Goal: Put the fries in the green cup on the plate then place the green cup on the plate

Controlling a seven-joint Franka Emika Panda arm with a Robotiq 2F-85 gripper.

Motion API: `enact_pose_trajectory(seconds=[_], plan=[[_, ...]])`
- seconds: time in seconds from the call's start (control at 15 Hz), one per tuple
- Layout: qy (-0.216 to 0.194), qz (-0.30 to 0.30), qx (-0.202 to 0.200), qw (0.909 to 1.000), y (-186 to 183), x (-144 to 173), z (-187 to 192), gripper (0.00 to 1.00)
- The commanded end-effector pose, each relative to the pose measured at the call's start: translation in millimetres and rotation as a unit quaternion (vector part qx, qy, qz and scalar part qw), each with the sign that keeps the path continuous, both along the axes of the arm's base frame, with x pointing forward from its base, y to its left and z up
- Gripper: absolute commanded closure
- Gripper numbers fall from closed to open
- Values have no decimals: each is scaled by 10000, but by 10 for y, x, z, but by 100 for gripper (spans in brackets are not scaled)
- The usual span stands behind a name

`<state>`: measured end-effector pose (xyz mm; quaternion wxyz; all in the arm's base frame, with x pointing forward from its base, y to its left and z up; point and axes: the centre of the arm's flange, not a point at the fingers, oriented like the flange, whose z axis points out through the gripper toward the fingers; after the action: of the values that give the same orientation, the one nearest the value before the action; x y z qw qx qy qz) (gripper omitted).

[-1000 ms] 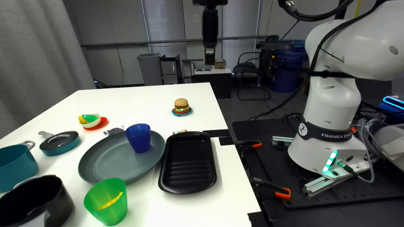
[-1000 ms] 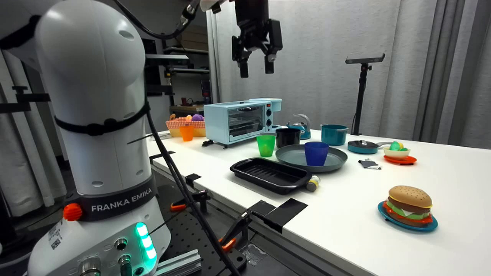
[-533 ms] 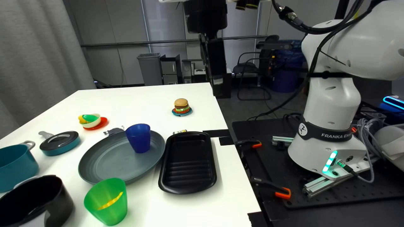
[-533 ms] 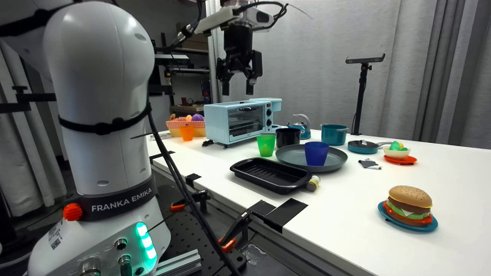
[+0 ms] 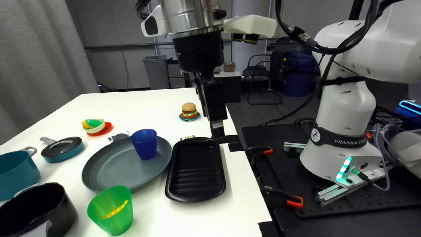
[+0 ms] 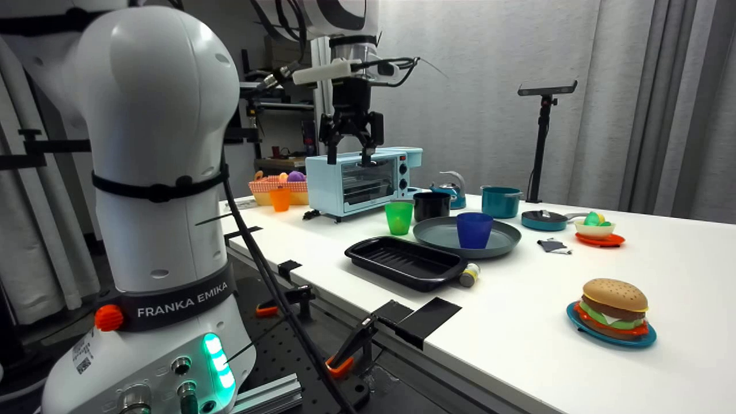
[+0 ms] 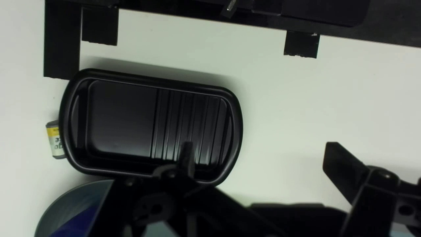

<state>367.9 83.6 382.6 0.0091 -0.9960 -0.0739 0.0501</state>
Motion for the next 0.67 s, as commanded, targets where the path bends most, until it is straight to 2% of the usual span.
enact_pose_trajectory(seconds=[0.0, 0.27, 0.6], plan=[[24, 288, 304, 9991, 193, 249, -182, 0], [91, 690, 437, 9966, 384, 434, -404, 0], [124, 1065, 304, 9938, 630, 820, -629, 0]])
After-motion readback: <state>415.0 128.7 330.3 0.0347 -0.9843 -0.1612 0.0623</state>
